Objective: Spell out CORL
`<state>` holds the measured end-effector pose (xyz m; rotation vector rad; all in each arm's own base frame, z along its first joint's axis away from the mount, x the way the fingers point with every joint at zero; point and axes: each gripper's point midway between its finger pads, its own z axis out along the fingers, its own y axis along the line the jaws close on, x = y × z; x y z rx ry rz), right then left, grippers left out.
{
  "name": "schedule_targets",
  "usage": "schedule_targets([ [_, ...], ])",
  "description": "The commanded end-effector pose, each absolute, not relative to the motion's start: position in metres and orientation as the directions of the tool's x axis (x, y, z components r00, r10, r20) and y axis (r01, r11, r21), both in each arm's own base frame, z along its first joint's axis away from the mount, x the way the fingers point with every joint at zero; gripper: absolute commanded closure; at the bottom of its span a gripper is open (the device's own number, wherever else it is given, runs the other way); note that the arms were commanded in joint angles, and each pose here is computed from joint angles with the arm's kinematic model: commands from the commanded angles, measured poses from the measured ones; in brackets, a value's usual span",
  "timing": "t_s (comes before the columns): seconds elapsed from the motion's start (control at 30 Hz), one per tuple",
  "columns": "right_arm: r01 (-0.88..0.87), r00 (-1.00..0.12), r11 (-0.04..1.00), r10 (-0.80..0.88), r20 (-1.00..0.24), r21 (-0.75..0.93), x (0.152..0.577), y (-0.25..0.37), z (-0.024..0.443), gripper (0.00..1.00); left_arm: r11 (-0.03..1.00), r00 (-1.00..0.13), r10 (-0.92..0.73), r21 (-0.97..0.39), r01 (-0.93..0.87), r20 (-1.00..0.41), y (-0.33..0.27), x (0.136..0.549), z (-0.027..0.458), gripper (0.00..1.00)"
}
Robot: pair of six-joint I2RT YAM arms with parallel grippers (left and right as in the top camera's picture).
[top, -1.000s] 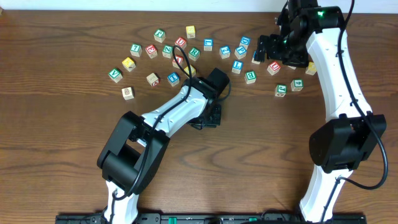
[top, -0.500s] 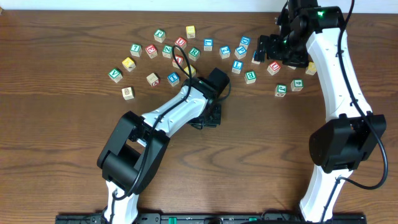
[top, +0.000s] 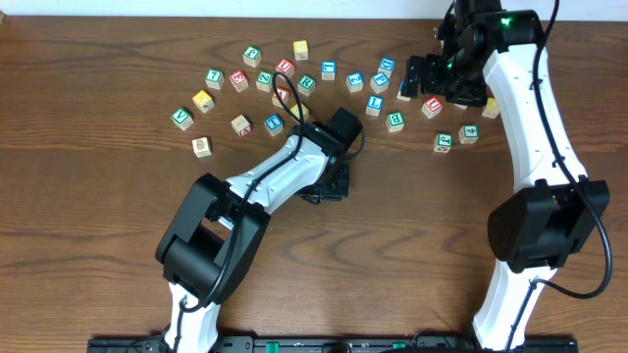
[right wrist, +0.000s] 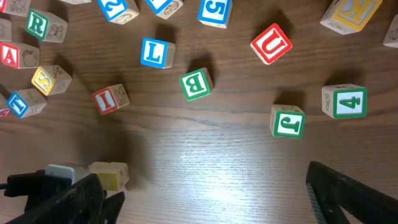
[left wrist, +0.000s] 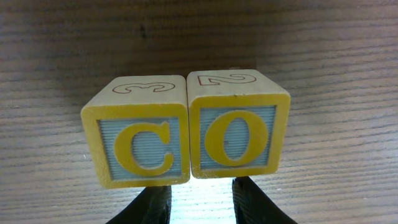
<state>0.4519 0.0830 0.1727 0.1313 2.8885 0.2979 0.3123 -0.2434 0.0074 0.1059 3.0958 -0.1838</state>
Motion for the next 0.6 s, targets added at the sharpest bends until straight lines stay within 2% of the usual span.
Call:
schedule_targets([
  [0.0, 0.069, -0.966, 0.975, 0.118, -0.231, 0.213, 0.4551, 0.0821, 0.1757, 0.01, 0.993, -0.997, 0.062, -0.098, 0.065, -0.036, -0.2397, 0.3123, 0.0002, 0.67],
  [0.57, 0.069, -0.967, 0.975, 0.118, -0.227, 0.212, 0.4542, 0.0820, 0.1754, 0.01, 0.994, -0.998, 0.055, -0.094, 0.058, -0.028, -0.2386, 0.3127, -0.0042, 0.67],
])
